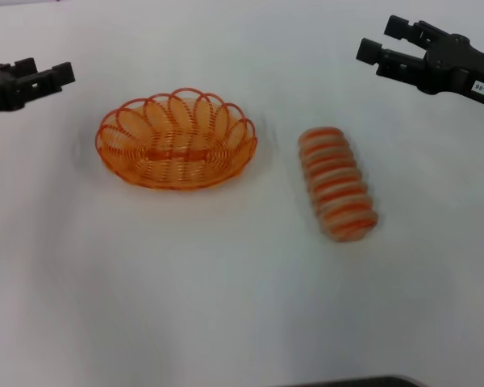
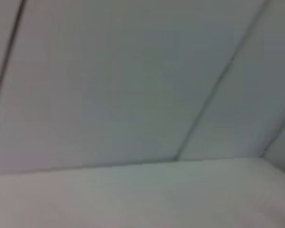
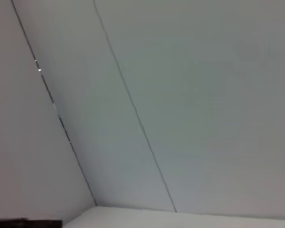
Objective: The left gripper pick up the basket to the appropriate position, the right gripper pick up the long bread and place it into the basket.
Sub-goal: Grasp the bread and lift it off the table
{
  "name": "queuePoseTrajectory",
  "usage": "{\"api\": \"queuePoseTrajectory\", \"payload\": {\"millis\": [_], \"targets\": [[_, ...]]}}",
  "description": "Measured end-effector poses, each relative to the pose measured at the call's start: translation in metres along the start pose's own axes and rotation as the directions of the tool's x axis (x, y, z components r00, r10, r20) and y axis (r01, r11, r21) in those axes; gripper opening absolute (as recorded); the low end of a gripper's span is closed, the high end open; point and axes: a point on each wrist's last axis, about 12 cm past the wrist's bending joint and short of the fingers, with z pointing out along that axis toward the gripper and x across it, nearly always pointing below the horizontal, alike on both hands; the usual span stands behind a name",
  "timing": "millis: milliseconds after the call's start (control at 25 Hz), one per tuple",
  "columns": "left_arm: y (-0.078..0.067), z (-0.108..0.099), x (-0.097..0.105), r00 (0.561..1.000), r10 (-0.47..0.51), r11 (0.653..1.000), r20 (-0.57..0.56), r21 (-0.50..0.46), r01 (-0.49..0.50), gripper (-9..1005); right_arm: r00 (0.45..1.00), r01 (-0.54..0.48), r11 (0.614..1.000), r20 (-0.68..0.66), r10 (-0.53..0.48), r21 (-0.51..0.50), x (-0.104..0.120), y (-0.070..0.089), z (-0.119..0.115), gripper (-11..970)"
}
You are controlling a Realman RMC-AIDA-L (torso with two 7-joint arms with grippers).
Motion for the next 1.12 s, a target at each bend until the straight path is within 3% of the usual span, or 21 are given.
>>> {"api": "queuePoseTrajectory", "payload": {"millis": [240, 560, 800, 1120], "targets": [[-0.008, -0.023, 0.024, 0.981, 0.173, 0.969, 0.089, 0.163, -0.186, 791, 0.987, -0.151, 0.988, -0.059, 0.150, -0.015, -0.012, -0.006, -0.003, 946], [-0.018, -0.048, 0.057, 0.961, 0.273, 0.924, 0.040, 0.266, -0.274, 792, 0.888, -0.332, 0.943, -0.329, 0.320, 0.021, -0.035, -0.015, 0.006, 946], [-0.023, -0.054, 0.071, 0.951, 0.307, 0.909, 0.034, 0.287, -0.303, 793, 0.795, -0.344, 0.931, -0.491, 0.357, 0.119, -0.070, -0.012, 0.025, 945], [-0.026, -0.053, 0.077, 0.940, 0.340, 0.894, 0.020, 0.302, -0.330, 794, 0.593, -0.306, 0.908, -0.690, 0.416, 0.284, -0.097, -0.003, 0.067, 945]]}}
